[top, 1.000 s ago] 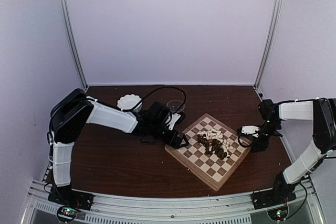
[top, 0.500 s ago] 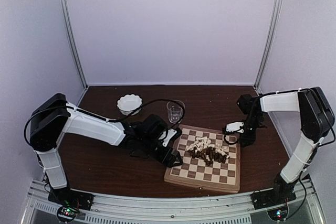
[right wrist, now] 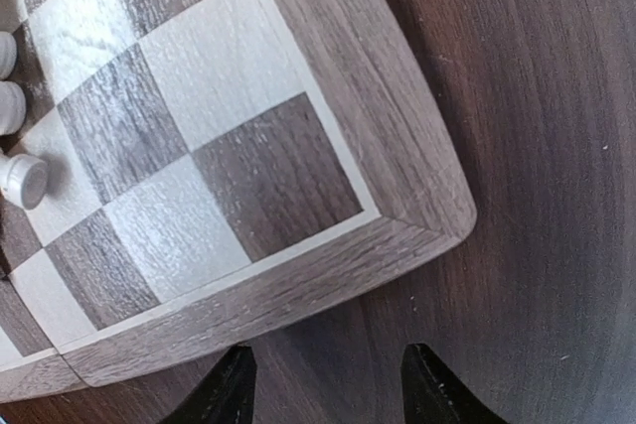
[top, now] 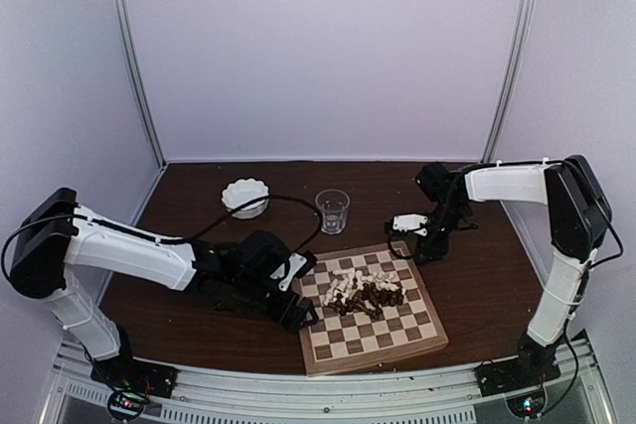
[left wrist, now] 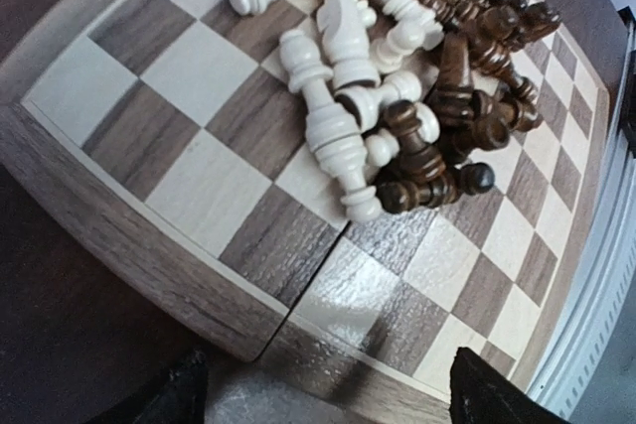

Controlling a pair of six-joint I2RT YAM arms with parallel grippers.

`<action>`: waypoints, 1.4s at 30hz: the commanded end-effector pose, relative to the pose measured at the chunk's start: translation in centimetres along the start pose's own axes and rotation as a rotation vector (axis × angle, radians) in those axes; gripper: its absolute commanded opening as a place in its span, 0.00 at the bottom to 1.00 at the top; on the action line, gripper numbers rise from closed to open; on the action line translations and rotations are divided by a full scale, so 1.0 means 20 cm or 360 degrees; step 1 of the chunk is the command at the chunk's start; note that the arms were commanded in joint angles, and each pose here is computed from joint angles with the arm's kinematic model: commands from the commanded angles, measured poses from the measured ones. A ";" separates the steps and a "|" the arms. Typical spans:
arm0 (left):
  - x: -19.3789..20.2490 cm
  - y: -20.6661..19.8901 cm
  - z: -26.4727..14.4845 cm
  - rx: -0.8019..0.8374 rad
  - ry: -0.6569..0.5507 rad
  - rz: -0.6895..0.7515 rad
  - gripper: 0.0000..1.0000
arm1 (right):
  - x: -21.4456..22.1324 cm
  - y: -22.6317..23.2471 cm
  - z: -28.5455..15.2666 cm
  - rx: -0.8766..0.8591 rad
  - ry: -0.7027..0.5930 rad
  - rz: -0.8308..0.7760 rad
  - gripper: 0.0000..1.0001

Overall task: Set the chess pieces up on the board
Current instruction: Adjust the chessboard at the center of the board, then move the chessboard to the center of the board.

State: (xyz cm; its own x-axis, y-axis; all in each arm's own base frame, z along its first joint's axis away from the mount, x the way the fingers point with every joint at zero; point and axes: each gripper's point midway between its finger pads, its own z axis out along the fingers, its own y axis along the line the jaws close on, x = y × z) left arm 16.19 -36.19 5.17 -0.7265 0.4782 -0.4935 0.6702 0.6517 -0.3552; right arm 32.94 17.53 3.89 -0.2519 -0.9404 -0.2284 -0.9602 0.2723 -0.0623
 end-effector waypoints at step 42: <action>0.31 -0.26 0.01 -0.0800 0.0112 0.0844 0.91 | 0.27 0.85 -0.11 0.0133 0.0045 -0.0587 0.99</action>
State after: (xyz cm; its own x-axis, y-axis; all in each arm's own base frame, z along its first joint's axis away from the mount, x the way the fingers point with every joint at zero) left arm 6.88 -37.14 3.19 -0.3108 0.8483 -0.4287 0.8483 0.4510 0.2774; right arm 13.93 16.38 4.43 0.1042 -0.9806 -0.1660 -0.9835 -0.0768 -0.1640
